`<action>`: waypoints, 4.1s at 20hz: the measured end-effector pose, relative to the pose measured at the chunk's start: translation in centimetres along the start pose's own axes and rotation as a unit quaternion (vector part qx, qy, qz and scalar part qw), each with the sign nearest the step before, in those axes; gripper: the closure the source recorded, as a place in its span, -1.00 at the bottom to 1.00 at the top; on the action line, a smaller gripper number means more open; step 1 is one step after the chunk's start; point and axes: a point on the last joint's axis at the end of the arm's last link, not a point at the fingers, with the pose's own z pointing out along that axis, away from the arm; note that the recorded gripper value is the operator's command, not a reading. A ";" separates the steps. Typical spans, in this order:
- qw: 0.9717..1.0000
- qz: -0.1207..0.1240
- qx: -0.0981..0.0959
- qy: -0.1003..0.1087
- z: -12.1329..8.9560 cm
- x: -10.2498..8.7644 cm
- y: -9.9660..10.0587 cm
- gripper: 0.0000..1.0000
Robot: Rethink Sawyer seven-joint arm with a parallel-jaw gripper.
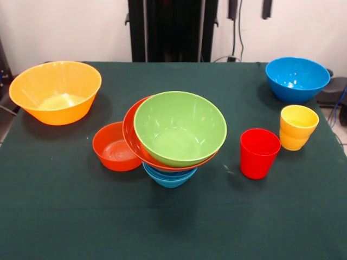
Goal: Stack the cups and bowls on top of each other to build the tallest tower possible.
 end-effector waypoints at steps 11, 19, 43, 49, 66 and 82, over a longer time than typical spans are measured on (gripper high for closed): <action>0.998 0.058 0.010 0.001 4.5 1.8 1.1 -1.00; 0.996 0.080 0.024 -0.004 8.8 2.0 -2.1 -1.00; 0.995 0.084 0.054 0.021 14.8 5.5 1.3 -1.00; 0.993 0.104 0.056 0.009 14.3 4.1 0.9 -1.00; 0.988 0.148 0.047 -0.009 14.6 0.8 4.6 -1.00; 0.984 0.174 0.046 -0.017 14.5 -0.1 6.4 -1.00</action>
